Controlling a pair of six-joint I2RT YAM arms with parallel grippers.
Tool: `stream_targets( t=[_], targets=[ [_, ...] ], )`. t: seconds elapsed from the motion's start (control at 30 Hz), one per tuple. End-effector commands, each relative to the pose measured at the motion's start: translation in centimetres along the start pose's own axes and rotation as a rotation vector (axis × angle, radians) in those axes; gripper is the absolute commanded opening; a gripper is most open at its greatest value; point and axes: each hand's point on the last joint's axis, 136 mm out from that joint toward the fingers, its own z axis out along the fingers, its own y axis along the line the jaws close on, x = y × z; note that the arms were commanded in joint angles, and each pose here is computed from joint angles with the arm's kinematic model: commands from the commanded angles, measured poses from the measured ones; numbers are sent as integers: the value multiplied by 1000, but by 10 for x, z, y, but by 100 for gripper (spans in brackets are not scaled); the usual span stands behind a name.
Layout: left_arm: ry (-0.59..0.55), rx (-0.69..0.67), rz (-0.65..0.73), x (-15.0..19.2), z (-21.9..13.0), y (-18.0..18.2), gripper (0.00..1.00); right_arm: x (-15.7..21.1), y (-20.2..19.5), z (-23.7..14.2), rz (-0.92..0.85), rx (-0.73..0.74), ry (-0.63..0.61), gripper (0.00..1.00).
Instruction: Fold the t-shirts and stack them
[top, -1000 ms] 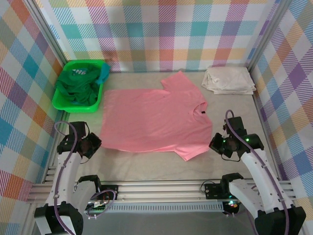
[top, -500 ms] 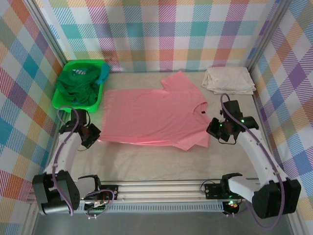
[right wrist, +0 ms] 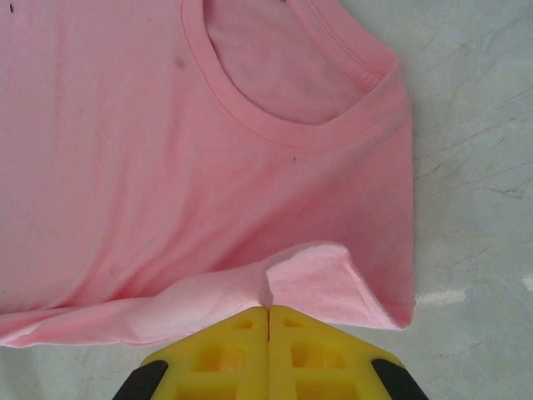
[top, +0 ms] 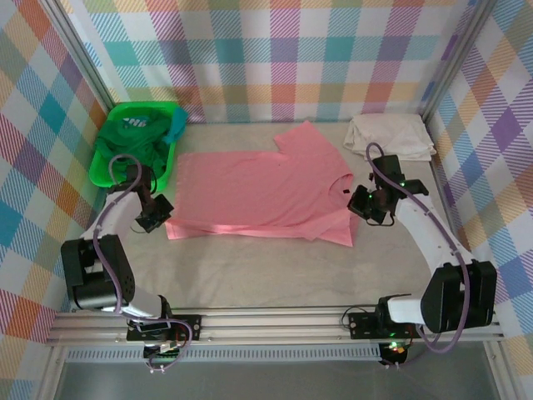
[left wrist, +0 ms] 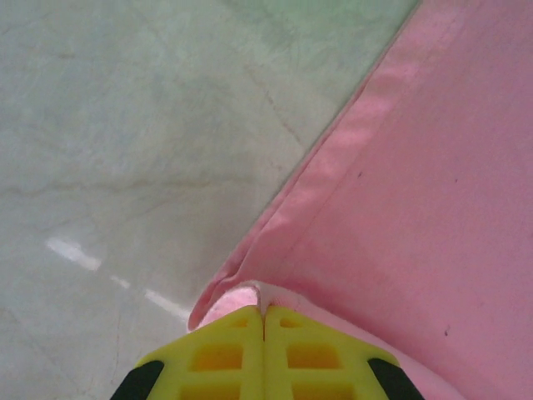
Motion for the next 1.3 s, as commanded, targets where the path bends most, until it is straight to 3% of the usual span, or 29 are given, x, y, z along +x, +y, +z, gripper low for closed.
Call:
stream_targets(
  t=[0.0, 0.6, 0.67, 0.7, 0.83, 0.93, 1.1, 1.27],
  targets=[
    [10, -35, 54, -10, -3, -2, 0, -18, 12, -5, -28, -38, -35, 0],
    [56, -123, 193, -43, 21, -34, 0, -68, 38, 23, -12, -78, 10, 0],
    [29, -108, 196, -54, 18, -44, 8, -82, 47, 24, -2, -98, -2, 0],
    [16, -89, 197, -60, 16, -51, 19, -92, 52, 24, 2, -106, -14, 2],
    [-65, -40, 209, -75, -7, -74, 50, -128, 67, 26, 34, -162, -32, 40],
    [-104, -38, 221, -64, -27, -74, 53, -137, 71, 17, 27, -163, -44, 38],
    [-87, 9, 217, -2, -36, -51, 56, -88, 70, -6, -38, -241, -57, 42],
    [-3, 32, 166, 47, -12, -21, 51, -13, 23, 2, -40, -144, 10, 43]
  ],
)
